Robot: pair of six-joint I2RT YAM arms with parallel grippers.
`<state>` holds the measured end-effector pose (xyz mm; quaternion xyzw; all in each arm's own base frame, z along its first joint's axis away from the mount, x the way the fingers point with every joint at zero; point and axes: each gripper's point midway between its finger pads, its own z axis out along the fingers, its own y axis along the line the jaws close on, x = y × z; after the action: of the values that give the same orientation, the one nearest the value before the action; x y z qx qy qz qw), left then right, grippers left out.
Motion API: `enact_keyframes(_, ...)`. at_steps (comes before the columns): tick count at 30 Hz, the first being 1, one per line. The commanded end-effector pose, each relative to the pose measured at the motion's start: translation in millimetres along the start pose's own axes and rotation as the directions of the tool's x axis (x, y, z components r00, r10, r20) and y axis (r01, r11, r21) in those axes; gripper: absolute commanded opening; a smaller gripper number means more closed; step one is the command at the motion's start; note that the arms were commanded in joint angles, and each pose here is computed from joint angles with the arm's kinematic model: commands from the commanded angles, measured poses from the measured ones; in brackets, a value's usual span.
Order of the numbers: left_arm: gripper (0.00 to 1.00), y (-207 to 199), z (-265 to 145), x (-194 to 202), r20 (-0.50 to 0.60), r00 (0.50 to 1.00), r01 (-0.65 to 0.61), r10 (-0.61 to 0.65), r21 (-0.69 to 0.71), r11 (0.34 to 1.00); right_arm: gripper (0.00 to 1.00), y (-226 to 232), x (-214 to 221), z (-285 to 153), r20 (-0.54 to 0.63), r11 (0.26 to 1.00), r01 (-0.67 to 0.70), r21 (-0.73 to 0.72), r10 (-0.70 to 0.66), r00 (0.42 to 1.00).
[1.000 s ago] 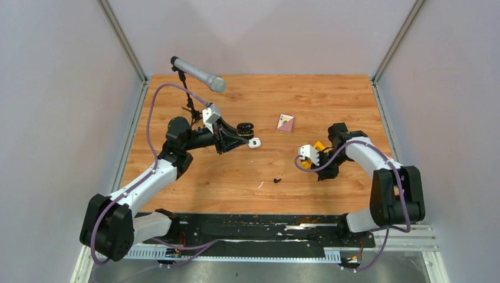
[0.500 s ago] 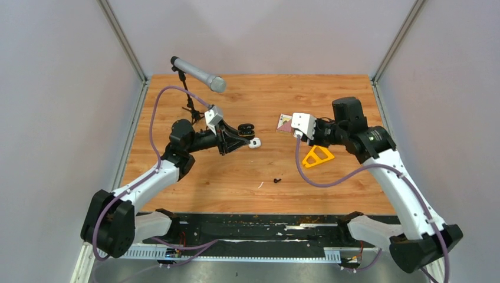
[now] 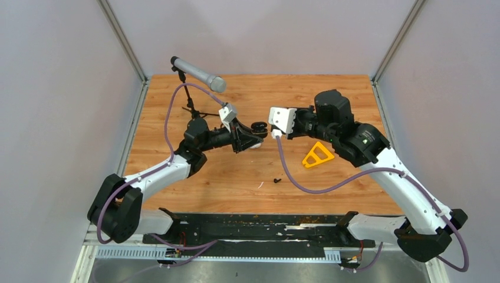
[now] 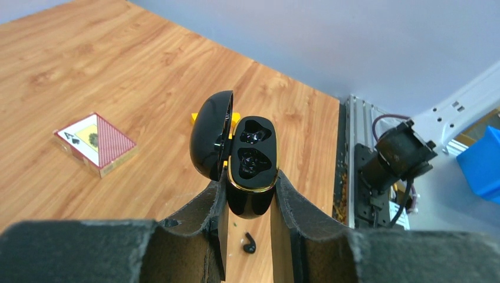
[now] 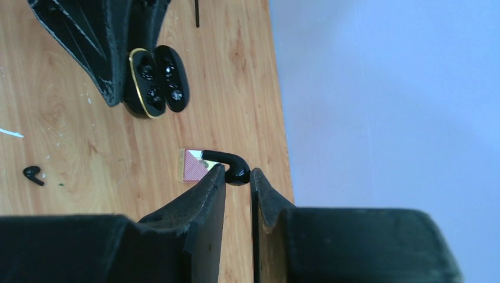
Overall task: Insert the wireless bluetooth earbuds into the charging case
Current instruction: Place the earbud in the charging case.
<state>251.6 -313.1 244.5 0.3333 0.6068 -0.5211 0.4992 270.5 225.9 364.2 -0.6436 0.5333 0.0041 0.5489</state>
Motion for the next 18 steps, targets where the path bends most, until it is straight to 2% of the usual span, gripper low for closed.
enact_keyframes(1, 0.00, -6.2, 12.3, -45.3, 0.108, 0.993, -0.041, 0.042, -0.007, 0.999, 0.00, -17.3, -11.6, 7.3, -0.011, 0.989, 0.091, 0.113, -0.091, 0.996)
enact_keyframes(8, 0.00, -5.7, 18.1, -50.6, 0.111, 0.993, -0.034, 0.035, -0.012, 0.999, 0.00, -3.8, -27.2, 20.1, 0.017, 0.984, 0.155, 0.089, -0.157, 0.987)
enact_keyframes(18, 0.00, -12.1, 21.2, -51.2, 0.105, 0.992, -0.070, 0.069, 0.012, 0.997, 0.00, 11.4, -36.3, 34.5, -0.001, 0.959, 0.277, 0.055, -0.278, 0.961)
